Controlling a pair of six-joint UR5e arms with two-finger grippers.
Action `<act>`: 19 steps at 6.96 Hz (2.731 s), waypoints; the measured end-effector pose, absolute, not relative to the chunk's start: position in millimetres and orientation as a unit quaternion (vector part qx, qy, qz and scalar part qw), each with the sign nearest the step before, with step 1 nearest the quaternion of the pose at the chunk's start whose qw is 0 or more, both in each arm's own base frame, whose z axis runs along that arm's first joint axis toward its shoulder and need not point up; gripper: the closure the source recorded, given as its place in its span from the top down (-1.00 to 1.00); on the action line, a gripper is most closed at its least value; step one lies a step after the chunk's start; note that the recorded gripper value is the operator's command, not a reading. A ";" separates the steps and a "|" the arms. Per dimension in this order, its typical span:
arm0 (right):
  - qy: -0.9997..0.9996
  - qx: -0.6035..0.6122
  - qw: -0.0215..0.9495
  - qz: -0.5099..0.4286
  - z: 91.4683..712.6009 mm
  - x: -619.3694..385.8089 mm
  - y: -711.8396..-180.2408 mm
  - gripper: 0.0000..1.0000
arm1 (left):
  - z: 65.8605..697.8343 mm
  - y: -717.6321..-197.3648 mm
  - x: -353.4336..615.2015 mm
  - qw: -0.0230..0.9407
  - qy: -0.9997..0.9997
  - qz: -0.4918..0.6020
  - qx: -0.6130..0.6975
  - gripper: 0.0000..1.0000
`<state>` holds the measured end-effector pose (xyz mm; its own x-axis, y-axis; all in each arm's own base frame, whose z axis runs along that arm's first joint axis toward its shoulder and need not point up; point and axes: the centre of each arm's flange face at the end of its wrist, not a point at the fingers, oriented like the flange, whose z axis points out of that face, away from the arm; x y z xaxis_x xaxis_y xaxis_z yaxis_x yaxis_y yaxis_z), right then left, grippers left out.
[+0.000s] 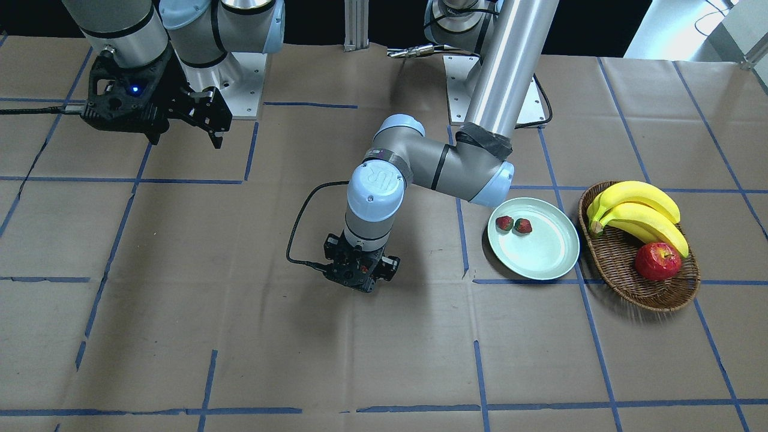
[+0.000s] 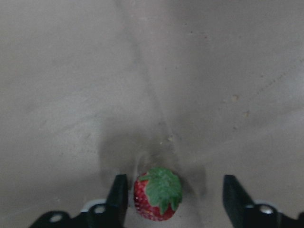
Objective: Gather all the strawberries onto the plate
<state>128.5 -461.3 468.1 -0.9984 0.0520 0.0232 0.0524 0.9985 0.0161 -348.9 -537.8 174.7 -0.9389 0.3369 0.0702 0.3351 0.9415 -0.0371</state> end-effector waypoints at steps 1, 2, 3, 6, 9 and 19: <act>-1.000 -0.027 0.013 -0.006 468.9 127.4 -461.7 1.00 | 178.4 -537.1 -347.8 0.035 -0.985 0.015 -0.171 -1.00; -1.000 -0.027 0.013 -0.005 469.1 127.4 -461.8 1.00 | 184.1 -537.7 -344.5 0.025 -0.985 0.022 -0.170 -1.00; -1.000 -0.027 0.012 -0.005 469.2 127.6 -461.9 1.00 | 196.4 -539.6 -334.9 0.008 -0.984 0.030 -0.176 -1.00; -1.000 -0.026 0.009 -0.004 469.9 128.8 -461.8 1.00 | 250.3 -522.1 -211.0 -0.062 -0.973 0.011 -0.221 -1.00; -1.000 -0.026 0.009 -0.004 470.2 129.5 -461.5 1.00 | 235.3 -475.9 -73.0 -0.085 -0.968 -0.027 -0.236 -0.91; -1.000 -0.026 0.009 -0.004 470.2 129.6 -461.5 1.00 | 252.0 -479.4 -62.0 -0.004 -0.992 -0.008 -0.125 0.98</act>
